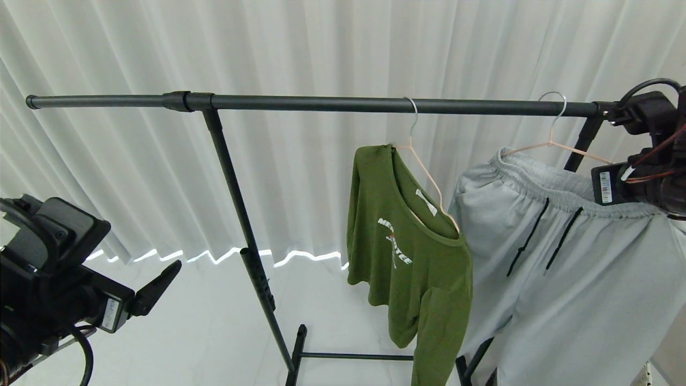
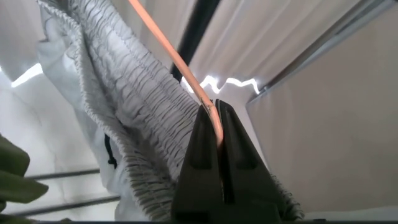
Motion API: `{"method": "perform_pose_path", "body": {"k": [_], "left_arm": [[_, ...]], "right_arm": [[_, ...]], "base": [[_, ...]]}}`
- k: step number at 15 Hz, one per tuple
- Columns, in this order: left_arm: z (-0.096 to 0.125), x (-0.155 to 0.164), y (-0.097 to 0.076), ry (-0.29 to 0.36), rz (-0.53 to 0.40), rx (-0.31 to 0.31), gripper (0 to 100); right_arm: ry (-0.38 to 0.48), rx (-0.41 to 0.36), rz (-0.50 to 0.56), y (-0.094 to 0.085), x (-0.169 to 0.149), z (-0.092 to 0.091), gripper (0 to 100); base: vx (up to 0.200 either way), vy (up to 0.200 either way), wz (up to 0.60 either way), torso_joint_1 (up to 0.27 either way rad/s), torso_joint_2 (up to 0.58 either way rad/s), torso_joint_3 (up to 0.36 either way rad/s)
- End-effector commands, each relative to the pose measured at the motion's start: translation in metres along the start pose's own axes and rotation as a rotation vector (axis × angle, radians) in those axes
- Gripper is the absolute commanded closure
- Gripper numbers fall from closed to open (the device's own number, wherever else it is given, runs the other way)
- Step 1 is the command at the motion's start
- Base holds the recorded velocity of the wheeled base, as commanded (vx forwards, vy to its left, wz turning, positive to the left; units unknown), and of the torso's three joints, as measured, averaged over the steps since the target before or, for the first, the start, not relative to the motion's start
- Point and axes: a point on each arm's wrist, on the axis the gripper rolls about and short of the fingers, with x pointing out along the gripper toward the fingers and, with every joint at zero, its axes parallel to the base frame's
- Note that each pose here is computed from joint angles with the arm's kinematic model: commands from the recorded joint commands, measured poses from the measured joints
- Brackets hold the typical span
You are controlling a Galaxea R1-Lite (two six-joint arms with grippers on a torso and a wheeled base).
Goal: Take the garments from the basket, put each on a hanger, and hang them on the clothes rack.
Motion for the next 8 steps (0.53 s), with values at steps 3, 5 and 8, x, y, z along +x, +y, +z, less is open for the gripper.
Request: {"method": "perform_pose_path", "body": {"k": [3,5,8], "left_arm": [[0.0,0.0,0.0,0.001,-0.002,0.001,0],[0.0,0.0,0.0,0.0,-0.002,0.001,0],[-0.001,-0.001,-0.001,0.001,-0.002,0.001,0]], "right_arm": [[0.01,-0.018,0.029,0.011,0.003,-0.002,100],[0.01,-0.023,0.039,0.014,0.0,-0.003,100],[-0.01,-0.014,0.046,0.012,-0.006,0.0,0]], "base": [[0.0,0.0,0.0,0.0,0.0,0.0],[0.0,0.0,0.0,0.0,0.0,0.0],[0.0,0.0,0.0,0.0,0.0,0.0]]}}
